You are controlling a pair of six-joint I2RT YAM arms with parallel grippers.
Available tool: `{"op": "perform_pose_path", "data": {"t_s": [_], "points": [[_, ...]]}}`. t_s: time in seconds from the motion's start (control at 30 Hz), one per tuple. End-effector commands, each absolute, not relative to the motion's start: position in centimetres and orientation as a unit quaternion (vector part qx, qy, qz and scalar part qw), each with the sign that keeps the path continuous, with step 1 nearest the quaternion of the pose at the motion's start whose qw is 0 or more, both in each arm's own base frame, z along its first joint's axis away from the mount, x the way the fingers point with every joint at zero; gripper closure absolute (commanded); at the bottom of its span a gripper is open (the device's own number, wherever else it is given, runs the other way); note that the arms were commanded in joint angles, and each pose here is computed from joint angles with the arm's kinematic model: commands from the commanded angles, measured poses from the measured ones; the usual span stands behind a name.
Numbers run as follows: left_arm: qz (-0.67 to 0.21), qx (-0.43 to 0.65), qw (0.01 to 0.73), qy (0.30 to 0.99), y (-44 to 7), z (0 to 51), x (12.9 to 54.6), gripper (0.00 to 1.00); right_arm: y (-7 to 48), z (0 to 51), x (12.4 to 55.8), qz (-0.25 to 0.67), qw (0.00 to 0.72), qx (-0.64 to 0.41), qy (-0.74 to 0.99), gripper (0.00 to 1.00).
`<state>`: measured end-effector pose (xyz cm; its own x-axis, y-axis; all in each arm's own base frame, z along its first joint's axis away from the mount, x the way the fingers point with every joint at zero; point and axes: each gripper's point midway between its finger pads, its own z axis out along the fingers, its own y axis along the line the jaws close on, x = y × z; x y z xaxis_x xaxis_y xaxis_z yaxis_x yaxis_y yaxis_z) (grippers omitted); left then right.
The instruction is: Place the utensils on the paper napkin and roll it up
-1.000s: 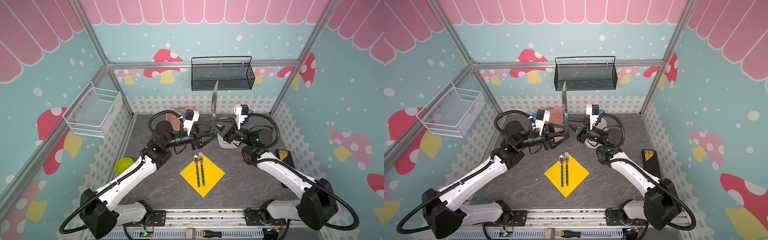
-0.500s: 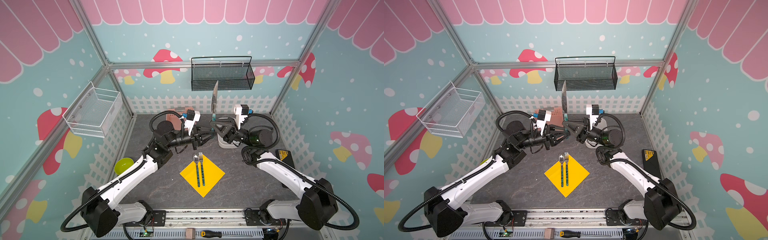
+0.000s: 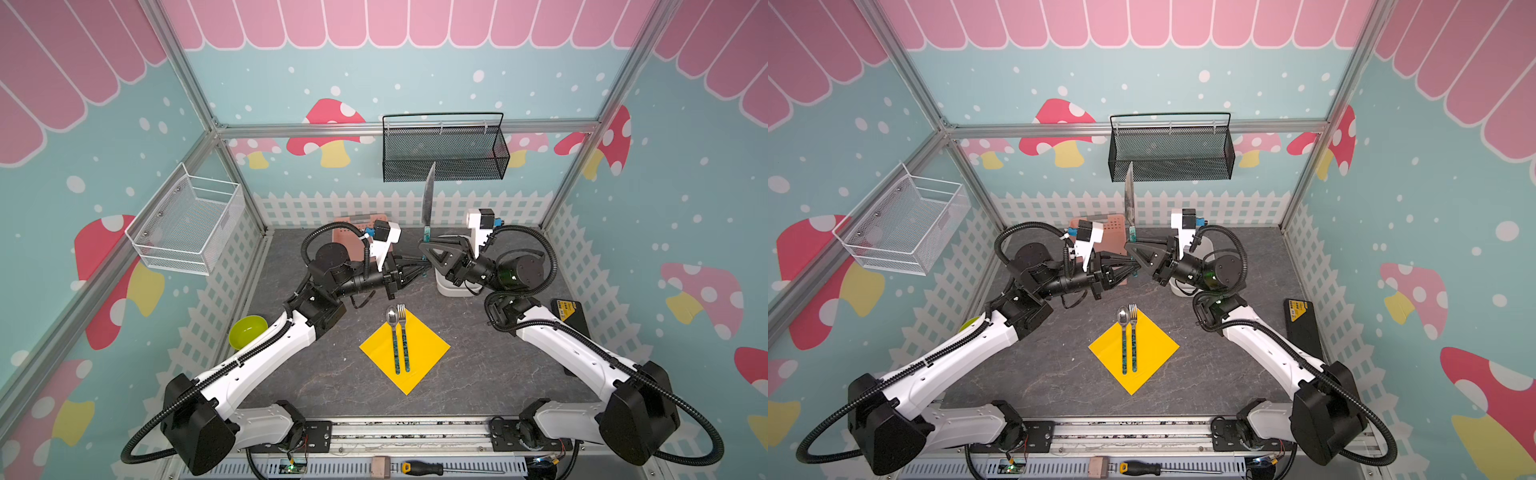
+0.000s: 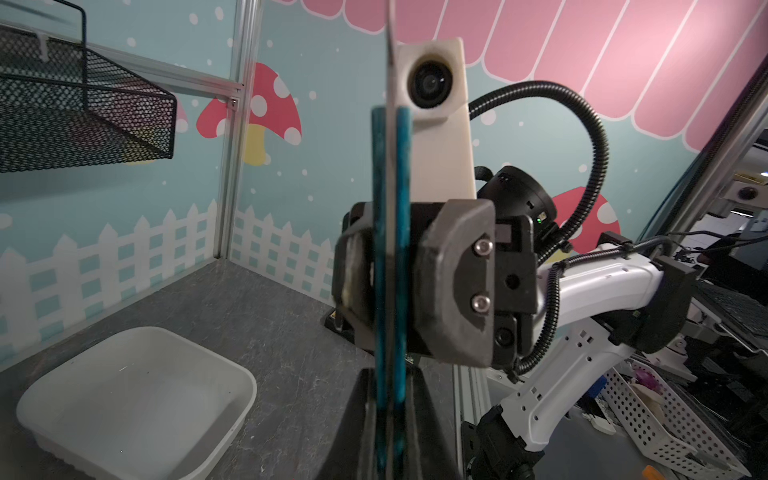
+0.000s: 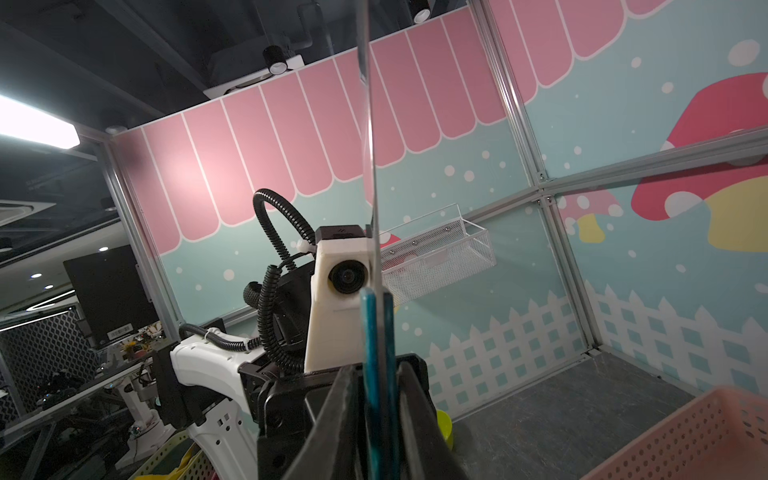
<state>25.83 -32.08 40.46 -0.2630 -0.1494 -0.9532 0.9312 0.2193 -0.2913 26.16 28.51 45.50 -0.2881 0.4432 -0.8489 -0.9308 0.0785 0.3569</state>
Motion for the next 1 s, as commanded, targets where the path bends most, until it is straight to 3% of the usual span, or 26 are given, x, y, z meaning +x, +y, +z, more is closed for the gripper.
{"op": "perform_pose_path", "data": {"t_s": [0.0,0.4,0.97], "points": [[-0.485,0.311,0.535,0.618,-31.1,39.7,27.1,0.96,27.8,46.4,26.9,0.594,0.568,-0.221,0.525,0.73],[-0.398,0.254,0.516,0.715,-29.3,36.0,31.2,1.0,28.7,42.4,33.4,0.419,0.544,-0.134,0.715,0.69],[-0.375,0.176,0.479,0.774,-26.5,33.3,34.5,1.0,32.2,40.0,36.1,0.432,0.487,-0.143,0.745,0.65]]}}
